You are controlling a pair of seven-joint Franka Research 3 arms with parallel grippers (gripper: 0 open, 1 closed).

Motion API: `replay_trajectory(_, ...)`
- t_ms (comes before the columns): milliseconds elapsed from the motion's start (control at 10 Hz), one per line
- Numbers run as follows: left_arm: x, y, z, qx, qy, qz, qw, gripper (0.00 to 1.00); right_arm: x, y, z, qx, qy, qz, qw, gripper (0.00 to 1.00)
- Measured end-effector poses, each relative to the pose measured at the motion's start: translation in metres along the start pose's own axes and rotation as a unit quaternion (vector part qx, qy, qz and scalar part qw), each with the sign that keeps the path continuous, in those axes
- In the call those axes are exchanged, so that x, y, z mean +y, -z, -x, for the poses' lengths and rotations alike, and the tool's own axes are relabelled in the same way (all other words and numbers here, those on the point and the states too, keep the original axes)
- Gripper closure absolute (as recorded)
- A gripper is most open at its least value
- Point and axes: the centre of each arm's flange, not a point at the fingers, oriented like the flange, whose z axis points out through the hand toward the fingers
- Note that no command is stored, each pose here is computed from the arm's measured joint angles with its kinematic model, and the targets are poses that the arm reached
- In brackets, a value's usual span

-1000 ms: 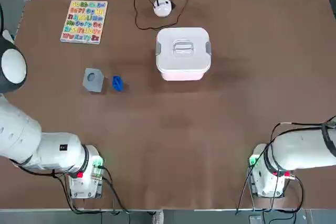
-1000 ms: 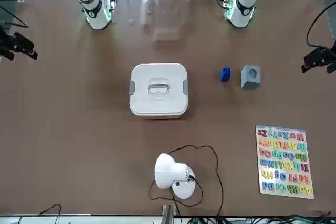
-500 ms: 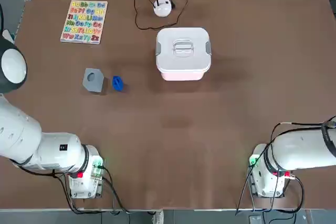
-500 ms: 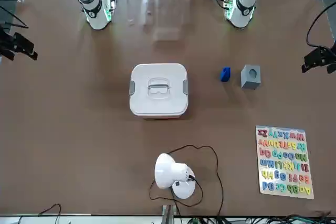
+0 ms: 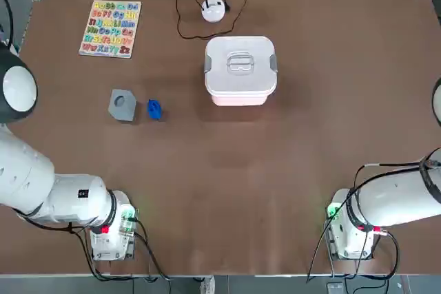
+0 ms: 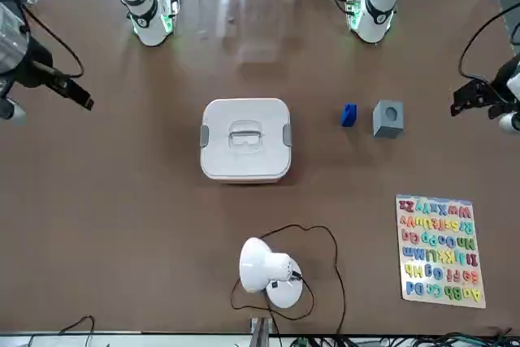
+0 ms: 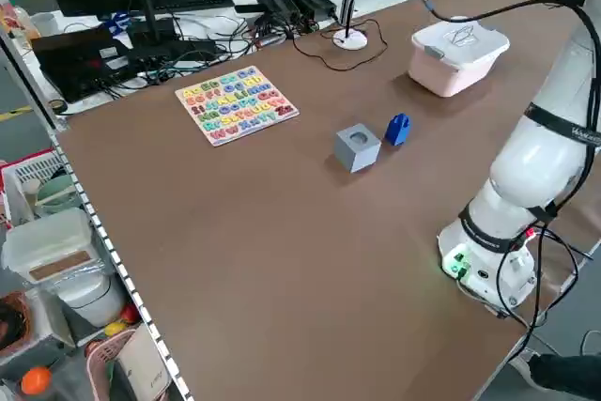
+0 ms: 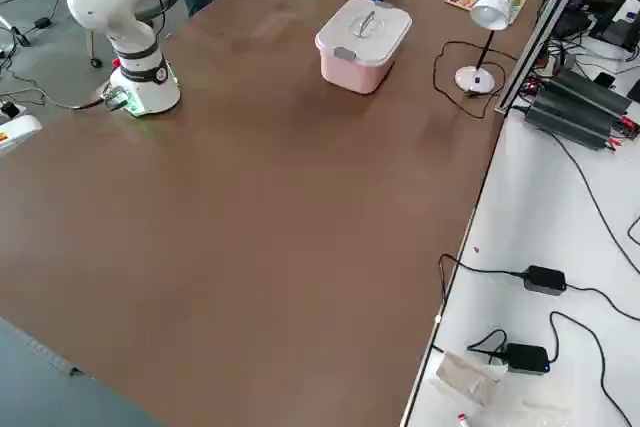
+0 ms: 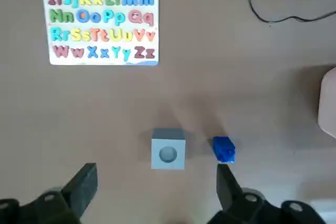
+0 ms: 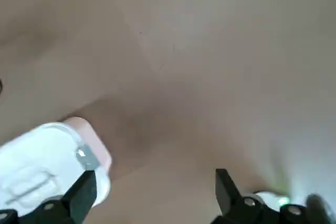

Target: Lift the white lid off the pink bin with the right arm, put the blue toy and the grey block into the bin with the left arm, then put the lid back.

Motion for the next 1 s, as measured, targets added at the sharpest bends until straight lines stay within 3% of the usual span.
replay_trajectory(200, 0.025, -0.033, -0.004, -0.016, 0.021, 0.001, 1.0, 0.0, -0.06, -0.032, 0.015, -0.01, -0.139, -0.018, 0.99, 0.0)
replay_trajectory(400, 0.054, -0.072, -0.003, -0.021, 0.03, -0.001, 0.999, 0.0, -0.122, -0.078, 0.031, -0.009, -0.255, -0.02, 0.967, 0.0)
replay_trajectory(600, 0.084, -0.119, 0.014, -0.015, 0.035, -0.006, 0.999, 0.0, -0.153, -0.101, 0.045, -0.008, -0.339, -0.023, 0.94, 0.0)
replay_trajectory(1000, 0.121, -0.206, 0.057, -0.067, 0.03, -0.026, 0.997, 0.0, -0.211, -0.164, 0.086, -0.009, -0.446, -0.01, 0.895, 0.0)
